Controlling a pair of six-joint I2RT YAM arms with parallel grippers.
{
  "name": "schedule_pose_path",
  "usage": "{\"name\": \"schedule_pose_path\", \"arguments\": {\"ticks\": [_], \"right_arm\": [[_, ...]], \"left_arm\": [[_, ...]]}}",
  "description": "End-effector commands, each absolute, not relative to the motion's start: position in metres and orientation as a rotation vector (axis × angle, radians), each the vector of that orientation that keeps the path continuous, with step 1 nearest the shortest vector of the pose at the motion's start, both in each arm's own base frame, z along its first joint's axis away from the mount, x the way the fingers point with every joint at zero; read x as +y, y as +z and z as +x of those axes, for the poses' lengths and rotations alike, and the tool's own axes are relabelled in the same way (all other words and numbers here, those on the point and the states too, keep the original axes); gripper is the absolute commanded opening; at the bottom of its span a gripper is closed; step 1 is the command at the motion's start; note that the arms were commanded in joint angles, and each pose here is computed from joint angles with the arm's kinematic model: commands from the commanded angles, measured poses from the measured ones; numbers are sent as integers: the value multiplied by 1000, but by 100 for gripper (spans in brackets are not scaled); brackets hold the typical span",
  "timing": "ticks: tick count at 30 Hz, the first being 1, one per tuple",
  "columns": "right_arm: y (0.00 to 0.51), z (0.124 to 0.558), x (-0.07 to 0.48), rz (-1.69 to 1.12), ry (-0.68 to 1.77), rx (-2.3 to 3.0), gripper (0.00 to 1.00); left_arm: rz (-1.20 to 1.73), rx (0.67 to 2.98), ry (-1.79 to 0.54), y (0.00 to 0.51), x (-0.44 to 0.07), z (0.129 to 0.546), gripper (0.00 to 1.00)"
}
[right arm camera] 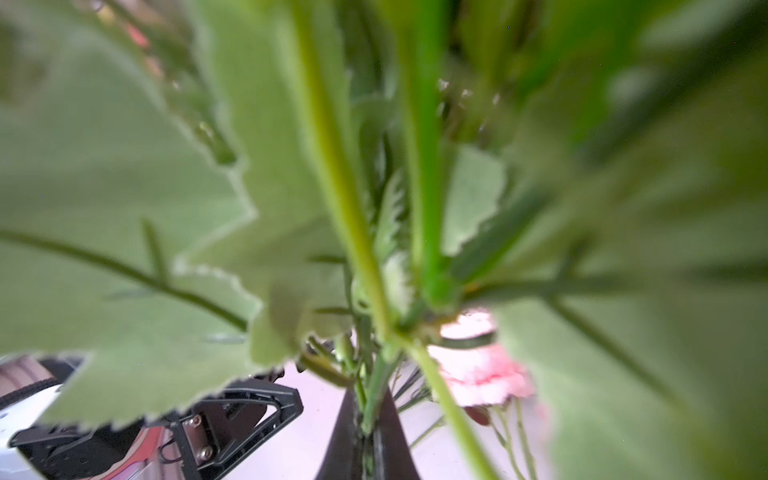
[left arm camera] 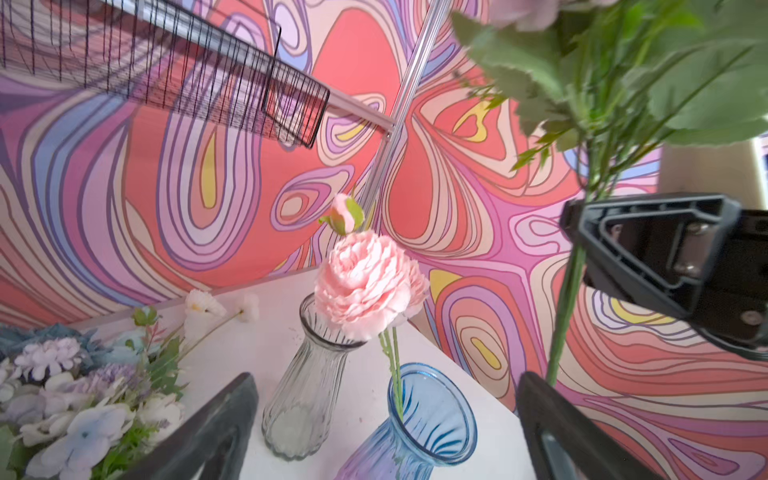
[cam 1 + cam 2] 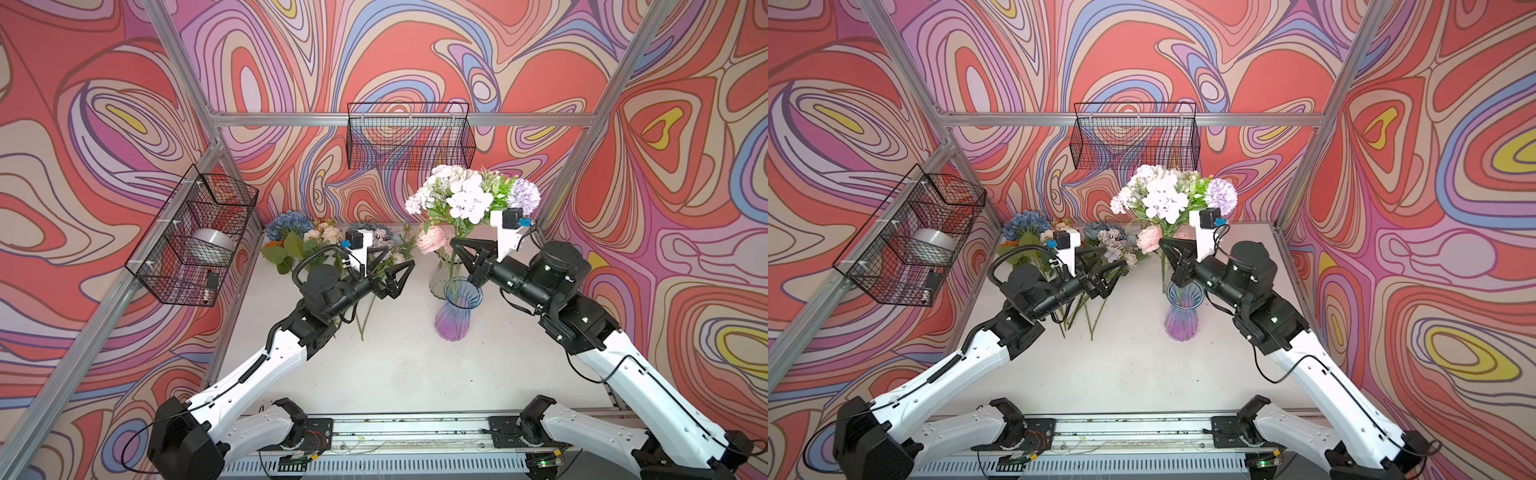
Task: Arrange the flowers into the vase
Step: 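Lower the lilac bunch into the purple vase with right gripper while left opens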
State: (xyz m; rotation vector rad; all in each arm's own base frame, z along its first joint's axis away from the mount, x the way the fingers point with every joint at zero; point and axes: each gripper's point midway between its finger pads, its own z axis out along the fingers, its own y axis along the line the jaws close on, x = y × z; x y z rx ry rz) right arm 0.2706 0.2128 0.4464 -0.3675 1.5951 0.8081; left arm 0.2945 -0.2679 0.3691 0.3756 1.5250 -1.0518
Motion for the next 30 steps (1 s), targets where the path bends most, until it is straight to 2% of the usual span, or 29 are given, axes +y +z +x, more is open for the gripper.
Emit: {"name": "schedule_pose_path", "arguments": {"ticks": [1,10,17,25,30], "right_arm": [[411,288,181,-250,576,1700,0],[391,312,155,-98,410,1651,0],[355,309,193,-276,540,1677,0],[321,293,195,-314,605,1675,0],[306,279,201,-449,588,1607,0]], "left_arm": [[356,1542,-1126,359,-280,303,100],[374,1583,-1272,338,-311,313,98],[372,1637,-1268,318,-314,313,98],[373,1670,-1251,307,-318,319,97],[314,1734,-1169,293,-315,335,98]]}}
